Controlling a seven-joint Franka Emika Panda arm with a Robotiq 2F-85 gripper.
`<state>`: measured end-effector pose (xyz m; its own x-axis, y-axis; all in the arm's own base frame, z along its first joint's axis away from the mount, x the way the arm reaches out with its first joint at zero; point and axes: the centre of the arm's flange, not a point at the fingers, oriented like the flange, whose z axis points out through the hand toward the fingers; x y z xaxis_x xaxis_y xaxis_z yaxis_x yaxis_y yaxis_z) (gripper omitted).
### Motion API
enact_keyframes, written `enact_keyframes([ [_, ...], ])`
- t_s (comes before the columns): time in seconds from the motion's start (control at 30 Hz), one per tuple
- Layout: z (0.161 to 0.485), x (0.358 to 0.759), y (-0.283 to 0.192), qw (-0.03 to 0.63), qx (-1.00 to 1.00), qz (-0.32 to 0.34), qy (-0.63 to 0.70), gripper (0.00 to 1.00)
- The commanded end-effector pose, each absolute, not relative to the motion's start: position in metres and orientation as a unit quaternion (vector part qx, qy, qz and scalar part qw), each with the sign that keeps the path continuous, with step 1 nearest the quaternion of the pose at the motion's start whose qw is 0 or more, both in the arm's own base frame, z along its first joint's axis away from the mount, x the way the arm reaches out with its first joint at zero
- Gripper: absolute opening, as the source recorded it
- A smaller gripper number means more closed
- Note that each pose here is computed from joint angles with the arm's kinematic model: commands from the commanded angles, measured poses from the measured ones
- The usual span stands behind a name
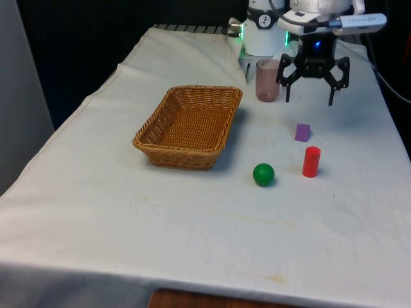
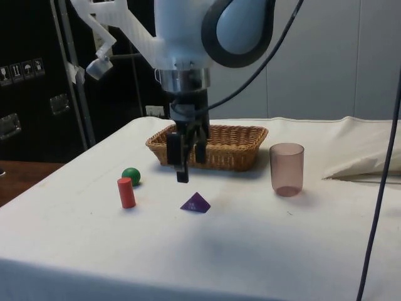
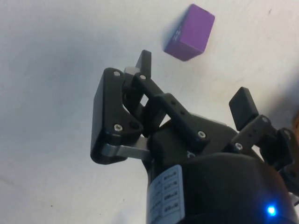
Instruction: Pick up the triangular block and place it into the basket.
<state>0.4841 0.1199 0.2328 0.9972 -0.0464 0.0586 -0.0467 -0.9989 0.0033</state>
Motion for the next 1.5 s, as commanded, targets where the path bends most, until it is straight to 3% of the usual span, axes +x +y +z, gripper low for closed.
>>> enact_keyframes([
  [0.0, 0.231, 0.484, 0.120, 0.003, 0.999, 0.036, -0.025, 1.00],
  [1.47, 0.182, 0.482, 0.119, 0.000, 0.999, 0.039, 0.000, 1.00],
])
